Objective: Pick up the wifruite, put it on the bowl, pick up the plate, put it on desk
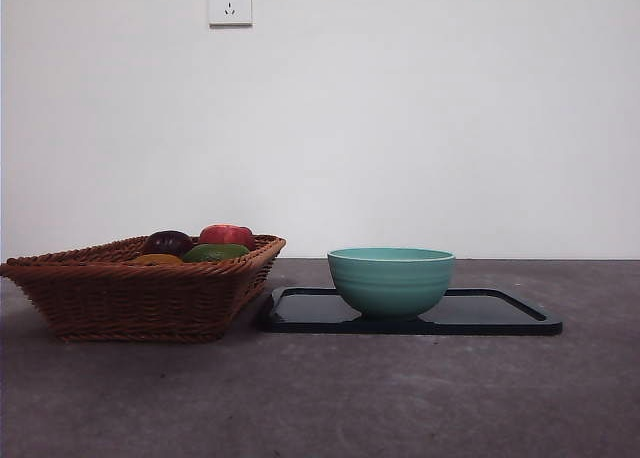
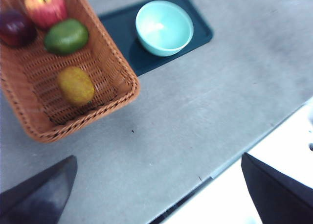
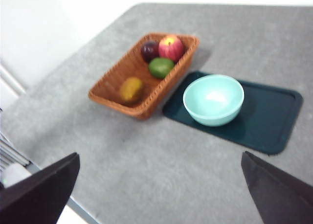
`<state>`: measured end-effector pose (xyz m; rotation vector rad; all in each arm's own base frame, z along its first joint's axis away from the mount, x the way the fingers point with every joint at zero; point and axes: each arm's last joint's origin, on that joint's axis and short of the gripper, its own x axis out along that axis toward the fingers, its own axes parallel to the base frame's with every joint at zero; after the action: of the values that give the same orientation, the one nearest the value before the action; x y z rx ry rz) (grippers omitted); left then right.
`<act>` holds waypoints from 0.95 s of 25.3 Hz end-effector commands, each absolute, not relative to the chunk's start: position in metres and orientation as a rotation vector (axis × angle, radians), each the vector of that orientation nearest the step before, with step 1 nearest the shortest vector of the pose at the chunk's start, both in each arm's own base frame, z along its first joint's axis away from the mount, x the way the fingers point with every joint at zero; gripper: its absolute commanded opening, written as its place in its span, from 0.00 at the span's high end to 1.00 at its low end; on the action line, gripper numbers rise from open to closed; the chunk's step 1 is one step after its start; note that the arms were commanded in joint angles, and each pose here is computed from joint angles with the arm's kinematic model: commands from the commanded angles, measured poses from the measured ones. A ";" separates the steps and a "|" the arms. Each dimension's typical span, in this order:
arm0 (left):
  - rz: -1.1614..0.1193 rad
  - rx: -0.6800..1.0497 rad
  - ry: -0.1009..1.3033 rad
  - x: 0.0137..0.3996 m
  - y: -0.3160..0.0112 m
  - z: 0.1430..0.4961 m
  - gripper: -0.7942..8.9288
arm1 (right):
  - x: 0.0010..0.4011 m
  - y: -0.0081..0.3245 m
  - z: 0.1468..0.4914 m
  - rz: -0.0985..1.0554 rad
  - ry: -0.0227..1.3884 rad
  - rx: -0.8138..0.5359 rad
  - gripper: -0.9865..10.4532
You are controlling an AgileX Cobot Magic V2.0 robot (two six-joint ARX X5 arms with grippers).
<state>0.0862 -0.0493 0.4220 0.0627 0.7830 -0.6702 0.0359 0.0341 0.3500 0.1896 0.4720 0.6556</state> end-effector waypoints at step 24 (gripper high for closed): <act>-0.807 0.031 0.367 -0.035 0.007 0.424 0.31 | 0.091 0.090 0.339 0.547 0.753 0.218 0.37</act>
<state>-0.0355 0.0070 0.4203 0.0328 0.3817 -0.7970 0.0845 0.0839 0.3354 0.1906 0.7394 0.5706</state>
